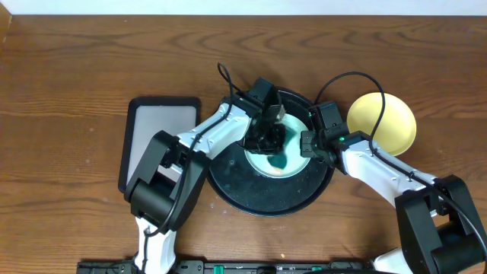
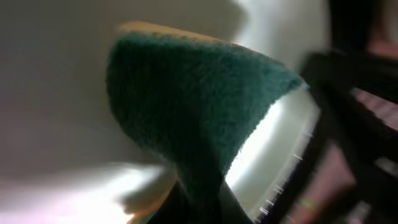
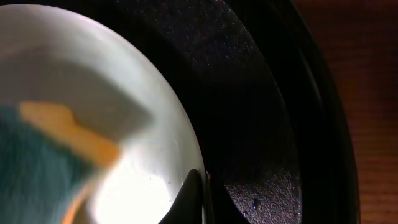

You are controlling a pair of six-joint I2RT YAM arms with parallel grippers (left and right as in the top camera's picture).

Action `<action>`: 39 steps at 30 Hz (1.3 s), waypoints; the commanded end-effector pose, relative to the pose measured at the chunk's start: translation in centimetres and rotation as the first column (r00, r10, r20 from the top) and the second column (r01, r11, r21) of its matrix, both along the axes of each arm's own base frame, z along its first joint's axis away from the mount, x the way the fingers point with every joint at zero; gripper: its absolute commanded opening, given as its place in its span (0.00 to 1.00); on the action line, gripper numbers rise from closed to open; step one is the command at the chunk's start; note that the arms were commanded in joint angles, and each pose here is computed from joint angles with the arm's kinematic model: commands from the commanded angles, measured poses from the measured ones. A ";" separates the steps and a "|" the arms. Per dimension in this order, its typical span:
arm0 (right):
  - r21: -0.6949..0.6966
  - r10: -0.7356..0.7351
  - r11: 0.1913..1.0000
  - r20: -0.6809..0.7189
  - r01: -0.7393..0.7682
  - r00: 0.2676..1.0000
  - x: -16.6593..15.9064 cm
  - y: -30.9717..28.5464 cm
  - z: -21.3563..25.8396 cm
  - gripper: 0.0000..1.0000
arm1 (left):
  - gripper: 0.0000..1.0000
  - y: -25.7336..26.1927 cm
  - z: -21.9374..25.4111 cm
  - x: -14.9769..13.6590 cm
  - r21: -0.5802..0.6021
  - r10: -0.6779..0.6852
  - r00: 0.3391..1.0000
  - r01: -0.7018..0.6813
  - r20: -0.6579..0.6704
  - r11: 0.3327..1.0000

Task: Clean dirty plates on tray and stack at the side
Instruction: 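Sweep the sponge across the plate center with the left gripper, then carry the sponge with the left gripper back to the dark dish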

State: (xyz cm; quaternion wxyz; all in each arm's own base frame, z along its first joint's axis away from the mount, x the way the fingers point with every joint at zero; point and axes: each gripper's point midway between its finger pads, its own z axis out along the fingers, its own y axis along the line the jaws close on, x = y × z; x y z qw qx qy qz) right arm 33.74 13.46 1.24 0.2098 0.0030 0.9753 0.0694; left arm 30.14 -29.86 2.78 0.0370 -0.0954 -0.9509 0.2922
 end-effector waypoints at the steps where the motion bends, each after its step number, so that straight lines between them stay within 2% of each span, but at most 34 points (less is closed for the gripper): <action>1: 0.019 0.017 1.000 -0.022 -0.017 1.000 -0.6 0.6 -0.5 0.01 | 0.08 -0.9 6.3 0.8 -0.173 -0.016 0.997 0.028 0.069 0.985; 3: 0.019 0.017 1.000 -0.022 -0.017 1.000 -0.6 0.6 -0.5 0.01 | 0.08 0.2 8.7 2.1 -0.184 0.025 0.989 0.002 0.143 0.983; 6: 0.020 0.018 1.000 -0.022 -0.017 1.000 -0.6 0.6 -0.5 0.01 | 0.08 3.2 11.2 4.2 -0.134 0.110 0.961 -0.077 0.254 0.988; 10: 0.023 0.020 1.000 -0.024 -0.019 1.000 -0.6 0.6 -0.5 0.01 | 0.08 9.1 12.6 6.4 -0.009 0.223 0.910 -0.235 0.350 0.972; 14: 0.030 0.023 0.999 -0.026 -0.022 0.999 -0.6 0.8 -0.5 0.01 | 0.08 15.5 11.7 7.1 0.159 0.289 0.878 -0.370 0.380 0.915; 20: 0.030 0.022 0.999 -0.025 -0.022 0.999 -0.6 0.8 -0.5 0.01 | 0.08 24.8 9.3 6.0 0.405 0.381 0.846 -0.518 0.373 0.753; 24: 0.030 0.023 0.999 -0.025 -0.022 0.999 -0.6 0.8 -0.5 0.01 | 0.08 29.2 8.4 5.0 0.501 0.423 0.823 -0.567 0.379 0.654; 33: 0.030 0.023 0.999 -0.025 -0.022 0.999 -0.6 0.8 -0.5 0.01 | 0.08 30.7 4.3 2.2 0.554 0.456 0.836 -0.545 0.305 0.629; 39: 0.030 0.023 0.999 -0.026 -0.022 0.999 -0.6 0.8 -0.5 0.01 | 0.08 30.8 1.0 1.5 0.543 0.459 0.829 -0.558 0.320 0.628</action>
